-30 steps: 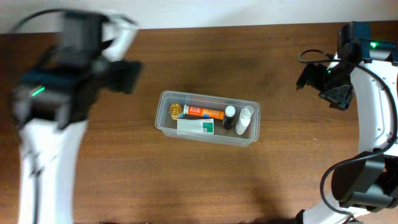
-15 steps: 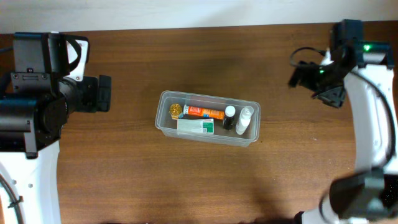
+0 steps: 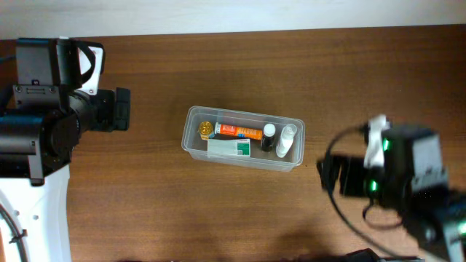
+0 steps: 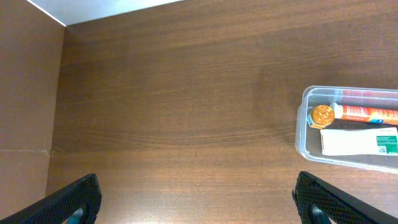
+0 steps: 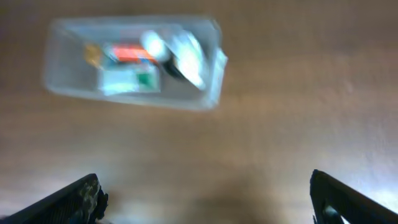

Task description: Pack container

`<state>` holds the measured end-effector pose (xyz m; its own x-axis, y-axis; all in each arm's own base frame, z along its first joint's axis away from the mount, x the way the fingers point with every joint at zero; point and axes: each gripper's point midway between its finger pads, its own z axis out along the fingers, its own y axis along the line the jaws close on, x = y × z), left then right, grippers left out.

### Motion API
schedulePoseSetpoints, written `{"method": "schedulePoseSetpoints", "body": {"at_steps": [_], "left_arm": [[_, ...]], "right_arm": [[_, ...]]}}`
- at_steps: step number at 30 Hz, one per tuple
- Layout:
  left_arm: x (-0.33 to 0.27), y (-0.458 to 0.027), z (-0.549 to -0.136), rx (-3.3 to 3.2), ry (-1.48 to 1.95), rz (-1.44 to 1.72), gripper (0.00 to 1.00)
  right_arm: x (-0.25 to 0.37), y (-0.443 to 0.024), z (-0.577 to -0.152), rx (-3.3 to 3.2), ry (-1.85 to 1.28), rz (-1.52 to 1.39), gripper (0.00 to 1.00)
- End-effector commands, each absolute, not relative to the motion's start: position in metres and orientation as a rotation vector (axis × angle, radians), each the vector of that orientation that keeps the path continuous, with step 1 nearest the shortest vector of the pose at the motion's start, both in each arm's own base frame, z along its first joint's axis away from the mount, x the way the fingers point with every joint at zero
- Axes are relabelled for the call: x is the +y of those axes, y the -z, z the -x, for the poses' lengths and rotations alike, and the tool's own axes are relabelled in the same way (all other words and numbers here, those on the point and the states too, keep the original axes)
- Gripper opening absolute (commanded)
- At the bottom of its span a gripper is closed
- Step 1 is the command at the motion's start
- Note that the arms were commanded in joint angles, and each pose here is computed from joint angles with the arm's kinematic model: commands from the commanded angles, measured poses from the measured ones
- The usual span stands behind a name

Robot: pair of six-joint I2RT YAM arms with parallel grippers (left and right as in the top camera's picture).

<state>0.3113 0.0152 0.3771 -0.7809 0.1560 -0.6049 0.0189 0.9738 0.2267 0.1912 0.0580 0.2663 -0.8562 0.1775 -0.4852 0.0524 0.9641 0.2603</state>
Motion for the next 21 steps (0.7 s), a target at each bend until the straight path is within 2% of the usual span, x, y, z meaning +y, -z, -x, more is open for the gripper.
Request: {"method": "schedulePoseSetpoints", "body": {"at_steps": [1,2,3,4,5,7,14,21], "left_arm": [[0.016,-0.378,-0.311,2.455,-0.264,-0.102,1.0],[0.016,-0.378,-0.311,2.455,-0.264,-0.102,1.0],[0.016,-0.378,-0.311,2.455,-0.264,-0.102,1.0],[0.016,-0.378,-0.311,2.455,-0.264,-0.102,1.0],[0.016,-0.378,-0.311,2.455,-0.264,-0.102,1.0],[0.016,-0.378,-0.311,2.455,-0.264,-0.102,1.0],[0.016,-0.378,-0.311,2.455,-0.264,-0.102,1.0],[0.016,-0.378,-0.311,2.455,-0.264,-0.102,1.0]], "right_arm": [[0.014,-0.237,-0.169,2.545,-0.069,-0.26,0.38],[0.005,-0.23,-0.162,2.525,-0.03,-0.29,0.22],[-0.003,-0.227,-0.161,2.479,-0.009,-0.338,0.1],[-0.01,-0.227,-0.163,2.408,0.003,-0.377,0.04],[-0.013,-0.228,-0.165,2.362,0.0,-0.399,0.11],[-0.019,-0.235,-0.171,2.248,-0.017,-0.444,0.98],[-0.057,-0.289,-0.19,1.877,0.092,-0.57,0.98],[-0.068,-0.261,-0.188,1.774,0.122,-0.614,0.98]]}}
